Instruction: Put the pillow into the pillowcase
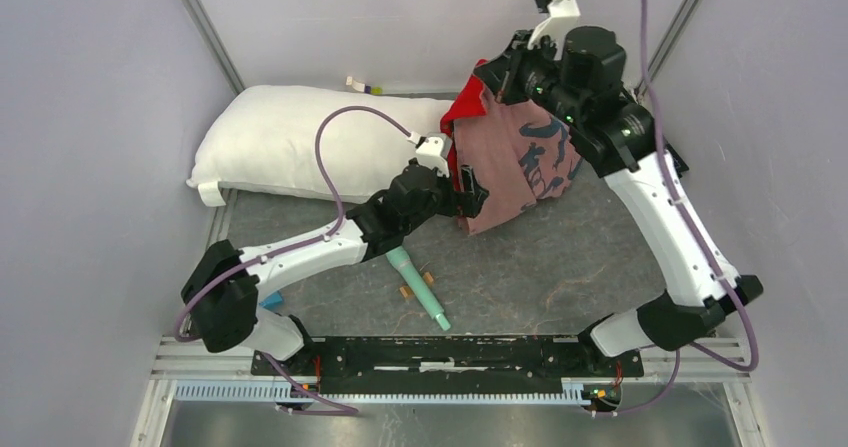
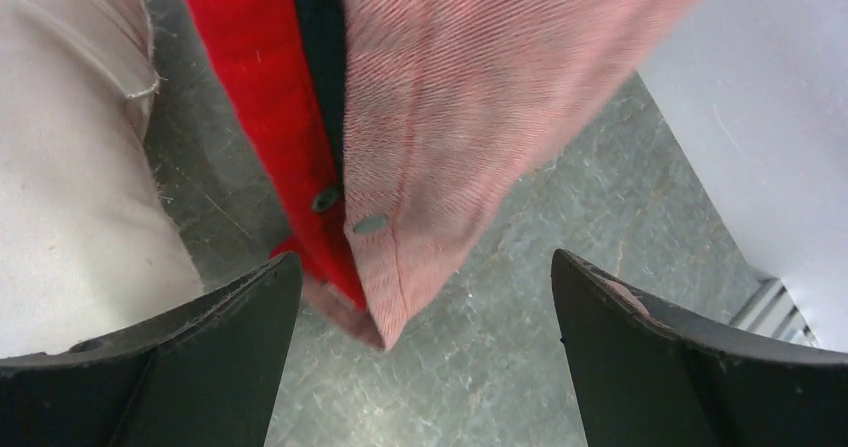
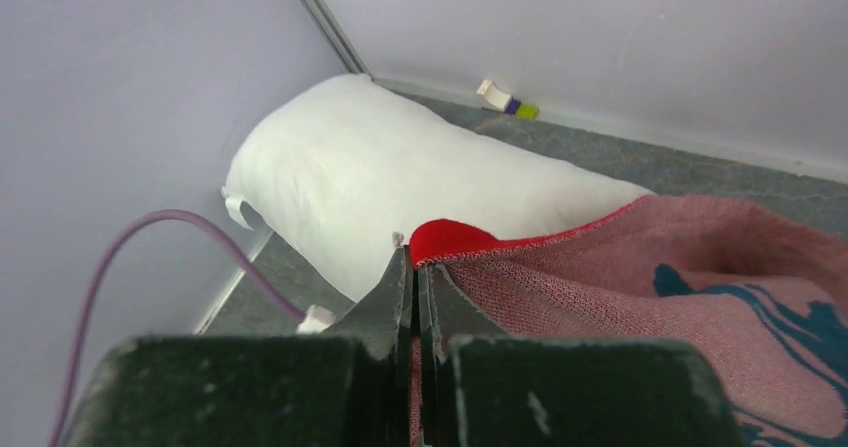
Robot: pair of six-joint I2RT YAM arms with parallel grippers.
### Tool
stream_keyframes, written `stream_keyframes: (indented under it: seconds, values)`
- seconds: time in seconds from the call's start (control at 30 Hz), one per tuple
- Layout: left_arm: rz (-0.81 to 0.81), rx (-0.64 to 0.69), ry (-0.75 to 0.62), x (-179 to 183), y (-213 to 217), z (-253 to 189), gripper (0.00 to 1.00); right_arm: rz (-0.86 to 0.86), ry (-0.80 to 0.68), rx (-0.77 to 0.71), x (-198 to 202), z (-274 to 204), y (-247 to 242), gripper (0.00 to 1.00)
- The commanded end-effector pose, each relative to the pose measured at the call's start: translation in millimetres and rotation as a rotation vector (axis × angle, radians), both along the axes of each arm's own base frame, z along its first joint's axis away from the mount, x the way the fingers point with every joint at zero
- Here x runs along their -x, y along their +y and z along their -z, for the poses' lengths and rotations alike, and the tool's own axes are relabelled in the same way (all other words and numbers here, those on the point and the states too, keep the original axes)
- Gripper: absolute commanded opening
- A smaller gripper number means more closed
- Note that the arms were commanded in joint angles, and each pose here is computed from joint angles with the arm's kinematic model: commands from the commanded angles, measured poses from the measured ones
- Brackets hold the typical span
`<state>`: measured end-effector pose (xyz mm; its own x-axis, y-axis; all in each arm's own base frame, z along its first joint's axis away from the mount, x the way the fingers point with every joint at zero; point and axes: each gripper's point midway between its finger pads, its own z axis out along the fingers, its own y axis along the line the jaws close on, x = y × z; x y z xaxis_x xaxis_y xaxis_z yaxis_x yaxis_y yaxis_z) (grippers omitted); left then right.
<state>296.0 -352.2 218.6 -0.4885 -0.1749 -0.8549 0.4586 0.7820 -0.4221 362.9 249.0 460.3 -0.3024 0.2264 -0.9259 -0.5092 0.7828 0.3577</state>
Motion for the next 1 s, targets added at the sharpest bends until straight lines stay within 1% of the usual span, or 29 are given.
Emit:
stream_keyframes:
  seconds: [0.0, 0.17, 0.2, 0.3, 0.33, 0.37, 0.4, 0.43, 0.47, 0.5, 0.53, 0.6, 0.67, 0.7, 0.77, 0.83, 0.87, 0.97]
  values:
    - [-0.013, 0.006, -0.107, -15.9, -6.6, 3.8, 1.0, 0.042, -0.181, -0.089, 37.2, -75.7, -30.1, 0.0]
    - [0.002, -0.031, -0.11, -16.5, -10.8, 24.2, 1.0, 0.083, -0.279, -0.133, 66.8, -112.2, -56.5, 0.0]
    - [0.01, -0.036, -0.106, -14.0, -11.4, 27.8, 0.99, 0.113, -0.295, -0.141, 69.8, -118.9, -64.6, 0.0]
    - [0.031, -0.022, -0.113, -5.6, -14.2, 26.1, 0.94, 0.143, -0.338, -0.149, 80.1, -133.1, -77.1, 0.0]
    - [0.044, -0.022, -0.12, -1.3, -17.1, 24.1, 0.9, 0.157, -0.348, -0.151, 82.5, -136.0, -81.5, 0.0]
    - [0.055, -0.021, -0.131, 1.4, -20.1, 19.6, 0.84, 0.173, -0.358, -0.152, 85.2, -139.1, -86.6, 0.0]
    - [0.083, -0.021, -0.138, 6.9, -25.1, 14.0, 0.67, 0.185, -0.368, -0.152, 86.7, -141.4, -90.2, 0.0]
    - [0.109, -0.026, -0.151, 12.1, -30.7, 6.2, 0.48, 0.207, -0.38, -0.148, 88.5, -144.4, -95.9, 0.0]
    - [0.138, -0.038, -0.16, 21.3, -36.5, -2.0, 0.23, 0.228, -0.388, -0.142, 89.1, -146.1, -100.9, 0.0]
    - [0.167, -0.051, -0.184, 30.8, -41.6, -15.3, 0.08, 0.259, -0.402, -0.134, 91.8, -150.5, -109.1, 0.0]
    - [0.198, -0.068, -0.206, 44.2, -47.1, -25.2, 0.03, 0.291, -0.413, -0.124, 94.2, -154.3, -117.5, 0.0]
    - [0.276, -0.093, -0.269, 74.3, -57.0, -57.0, 0.03, 0.373, -0.444, -0.101, 101.6, -163.1, -139.4, 0.0]
    - [0.38, -0.071, -0.344, 107.8, -66.8, -105.0, 0.02, 0.469, -0.481, -0.095, 112.9, -172.2, -165.3, 0.0]
    - [0.442, -0.078, -0.364, 127.9, -69.2, -122.3, 0.02, 0.507, -0.513, -0.106, 123.8, -180.0, -178.8, 0.0]
    - [0.549, -0.068, -0.445, 164.9, -76.7, -167.7, 0.03, 0.593, -0.561, -0.124, 143.6, -191.4, -206.0, 0.0]
    - [0.65, -0.03, -0.521, 201.3, -83.0, -218.3, 0.03, 0.668, -0.609, -0.156, 168.1, -201.7, -233.0, 0.0]
    - [0.714, -0.021, -0.537, 222.7, -87.6, -230.9, 0.03, 0.695, -0.634, -0.176, 179.7, -206.4, -243.9, 0.0]
    - [0.862, 0.027, -0.612, 270.5, -105.4, -272.7, 0.03, 0.772, -0.702, -0.232, 215.6, -212.5, -276.5, 0.0]
